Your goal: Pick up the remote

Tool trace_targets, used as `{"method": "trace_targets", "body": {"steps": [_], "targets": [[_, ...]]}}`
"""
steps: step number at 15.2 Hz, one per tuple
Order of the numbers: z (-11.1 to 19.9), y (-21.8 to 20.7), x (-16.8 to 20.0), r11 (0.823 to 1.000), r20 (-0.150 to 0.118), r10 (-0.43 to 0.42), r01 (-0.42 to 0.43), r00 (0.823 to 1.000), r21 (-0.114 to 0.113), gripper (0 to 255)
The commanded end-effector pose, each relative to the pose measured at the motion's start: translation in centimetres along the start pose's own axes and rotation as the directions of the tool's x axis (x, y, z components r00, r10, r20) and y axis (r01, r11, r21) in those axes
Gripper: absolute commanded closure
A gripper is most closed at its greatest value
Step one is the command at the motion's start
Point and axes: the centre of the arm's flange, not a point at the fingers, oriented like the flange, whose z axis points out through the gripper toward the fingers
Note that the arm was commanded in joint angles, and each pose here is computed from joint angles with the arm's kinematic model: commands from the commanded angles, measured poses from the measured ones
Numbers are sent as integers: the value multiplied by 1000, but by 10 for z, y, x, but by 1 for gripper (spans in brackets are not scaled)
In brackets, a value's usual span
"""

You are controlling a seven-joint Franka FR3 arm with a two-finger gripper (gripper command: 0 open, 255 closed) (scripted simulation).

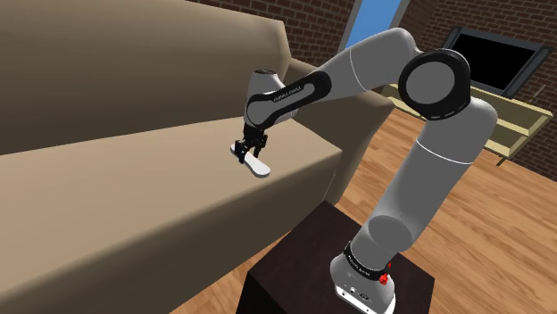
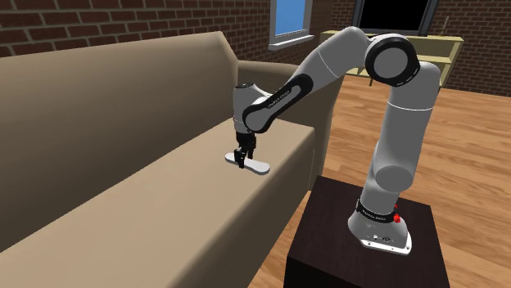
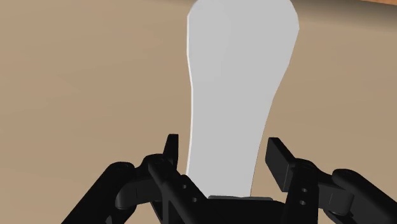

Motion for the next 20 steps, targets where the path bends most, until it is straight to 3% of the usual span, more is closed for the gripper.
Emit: {"method": "trace_targets", "body": {"steps": [1, 7, 20], "targets": [[1, 0, 0, 1000, 1, 0, 0, 1000, 0, 255], [1, 0, 0, 1000, 1, 0, 0, 1000, 0, 255], [-68, 1, 1, 1000, 1, 0, 0, 1000, 0, 255]]}}
